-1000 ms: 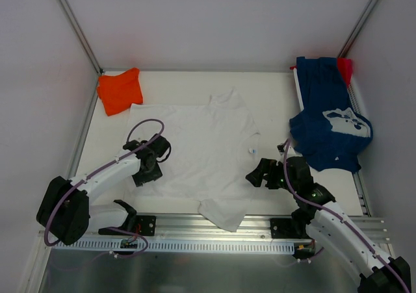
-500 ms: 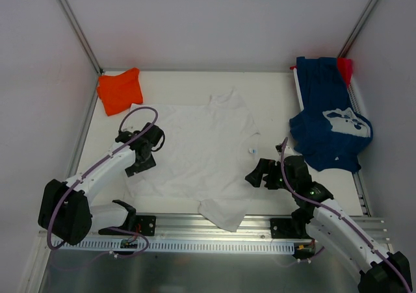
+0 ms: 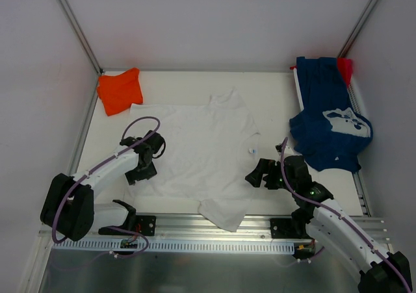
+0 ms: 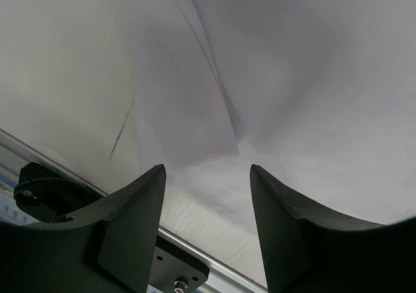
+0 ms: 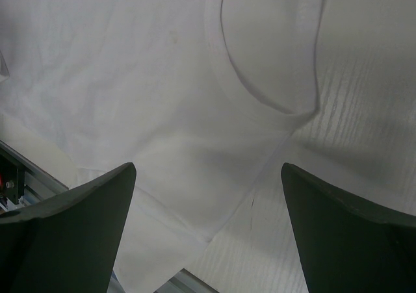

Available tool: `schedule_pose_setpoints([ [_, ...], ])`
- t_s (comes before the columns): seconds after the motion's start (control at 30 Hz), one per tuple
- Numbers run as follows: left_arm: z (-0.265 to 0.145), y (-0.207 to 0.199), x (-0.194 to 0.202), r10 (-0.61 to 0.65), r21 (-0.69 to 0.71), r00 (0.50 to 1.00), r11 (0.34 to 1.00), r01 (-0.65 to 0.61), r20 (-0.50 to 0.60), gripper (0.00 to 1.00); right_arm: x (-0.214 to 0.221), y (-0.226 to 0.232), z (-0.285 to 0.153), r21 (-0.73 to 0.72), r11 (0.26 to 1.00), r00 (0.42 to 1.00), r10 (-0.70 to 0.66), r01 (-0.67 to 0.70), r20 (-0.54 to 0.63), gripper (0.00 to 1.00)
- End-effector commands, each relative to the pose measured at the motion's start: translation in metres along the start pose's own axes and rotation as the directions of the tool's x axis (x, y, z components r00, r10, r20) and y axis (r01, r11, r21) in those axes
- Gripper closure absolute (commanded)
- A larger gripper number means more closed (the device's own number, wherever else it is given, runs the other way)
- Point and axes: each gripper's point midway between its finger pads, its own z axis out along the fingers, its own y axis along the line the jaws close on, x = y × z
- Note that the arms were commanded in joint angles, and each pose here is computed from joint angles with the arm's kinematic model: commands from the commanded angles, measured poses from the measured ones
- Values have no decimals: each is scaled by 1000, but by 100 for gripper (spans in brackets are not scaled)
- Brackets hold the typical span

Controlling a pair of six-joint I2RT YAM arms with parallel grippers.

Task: Fold and stack the t-shirts
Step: Flatten out the tshirt

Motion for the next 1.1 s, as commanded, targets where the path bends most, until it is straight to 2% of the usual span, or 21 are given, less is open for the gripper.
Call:
schedule_pose_setpoints([
  [0.0, 2, 0, 3, -7, -4, 1000, 1000, 7, -24, 45, -8, 6, 1, -37, 999, 999, -23, 24, 36, 1],
  [0.77, 14, 8, -1, -33, -84, 995, 996, 25, -98, 44, -6, 16, -2, -90, 995, 999, -30, 33, 41, 1],
  [0.87, 15, 8, 0, -32, -89, 994, 996, 23, -104, 53, -6, 15, -3, -88, 996, 999, -30, 33, 43, 1],
  [0.93, 15, 8, -1, -36, -88, 994, 996, 27, -103, 68, -6, 15, -3, -89, 995, 999, -29, 33, 45, 1],
  [1.03, 15, 9, 0, -39, -91, 994, 995, 30, -105, 85, -5, 15, -3, -93, 995, 999, -26, 30, 45, 1],
  [1.07, 15, 8, 0, -36, -90, 994, 996, 27, -106, 87, -5, 16, -3, -96, 995, 999, -25, 29, 46, 0],
])
